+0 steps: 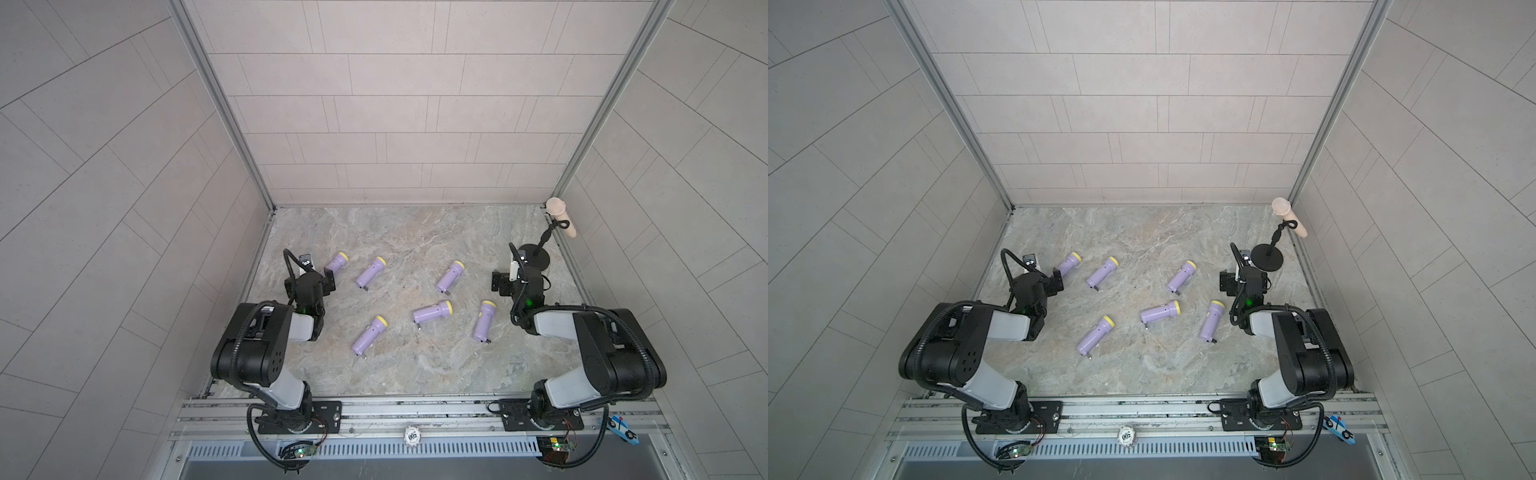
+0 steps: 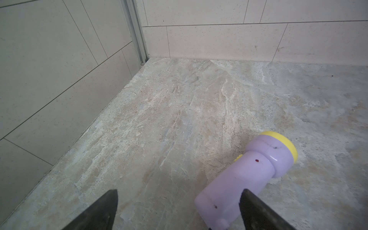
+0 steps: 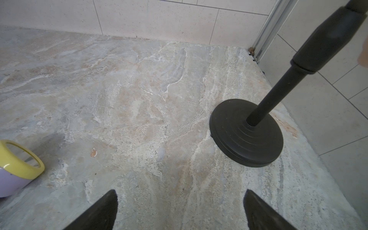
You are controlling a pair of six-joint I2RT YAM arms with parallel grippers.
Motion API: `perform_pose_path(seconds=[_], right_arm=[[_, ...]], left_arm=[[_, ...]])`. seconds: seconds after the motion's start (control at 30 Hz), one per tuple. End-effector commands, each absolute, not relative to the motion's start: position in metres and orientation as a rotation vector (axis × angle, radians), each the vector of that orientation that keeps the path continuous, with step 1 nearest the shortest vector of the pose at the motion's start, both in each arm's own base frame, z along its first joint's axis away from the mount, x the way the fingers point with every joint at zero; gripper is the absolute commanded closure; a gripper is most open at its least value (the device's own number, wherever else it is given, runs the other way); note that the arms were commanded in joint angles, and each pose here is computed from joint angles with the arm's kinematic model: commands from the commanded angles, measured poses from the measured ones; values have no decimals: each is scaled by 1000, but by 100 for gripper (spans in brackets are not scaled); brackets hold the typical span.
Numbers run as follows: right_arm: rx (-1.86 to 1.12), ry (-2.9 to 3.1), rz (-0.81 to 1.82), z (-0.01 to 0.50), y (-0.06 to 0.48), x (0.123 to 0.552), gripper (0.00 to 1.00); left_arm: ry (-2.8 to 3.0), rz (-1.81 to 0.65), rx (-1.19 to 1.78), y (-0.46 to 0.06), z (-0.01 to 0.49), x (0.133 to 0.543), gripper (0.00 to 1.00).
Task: Close the plug at the bottom of the flashlight
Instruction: Pick up the flashlight from the center of the board.
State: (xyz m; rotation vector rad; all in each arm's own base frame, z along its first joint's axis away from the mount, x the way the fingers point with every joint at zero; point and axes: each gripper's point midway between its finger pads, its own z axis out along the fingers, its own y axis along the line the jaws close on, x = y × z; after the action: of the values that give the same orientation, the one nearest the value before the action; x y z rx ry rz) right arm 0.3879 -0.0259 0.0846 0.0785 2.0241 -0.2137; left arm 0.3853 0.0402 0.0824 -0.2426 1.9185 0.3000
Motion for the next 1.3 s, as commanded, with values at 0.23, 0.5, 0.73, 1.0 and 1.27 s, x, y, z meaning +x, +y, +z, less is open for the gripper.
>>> perform_pose_path(seconds=[0.23, 0.5, 0.73, 1.0, 1.27], right_arm=[[203, 1907, 4, 220, 2, 393, 0], [574, 2070, 391, 223, 25, 393, 0], [512, 1995, 429, 243, 36, 381, 0], [358, 2237, 187, 223, 53, 349, 0], [141, 2322, 110, 213, 87, 319, 0]], left_arm=[[1736, 327, -365, 43, 174, 376, 0], [1590, -90, -704, 37, 254, 346, 0], [1639, -199, -659, 23, 273, 319, 0], [1861, -159, -681, 18, 252, 297, 0], [2114, -176, -588, -2, 216, 288, 0]])
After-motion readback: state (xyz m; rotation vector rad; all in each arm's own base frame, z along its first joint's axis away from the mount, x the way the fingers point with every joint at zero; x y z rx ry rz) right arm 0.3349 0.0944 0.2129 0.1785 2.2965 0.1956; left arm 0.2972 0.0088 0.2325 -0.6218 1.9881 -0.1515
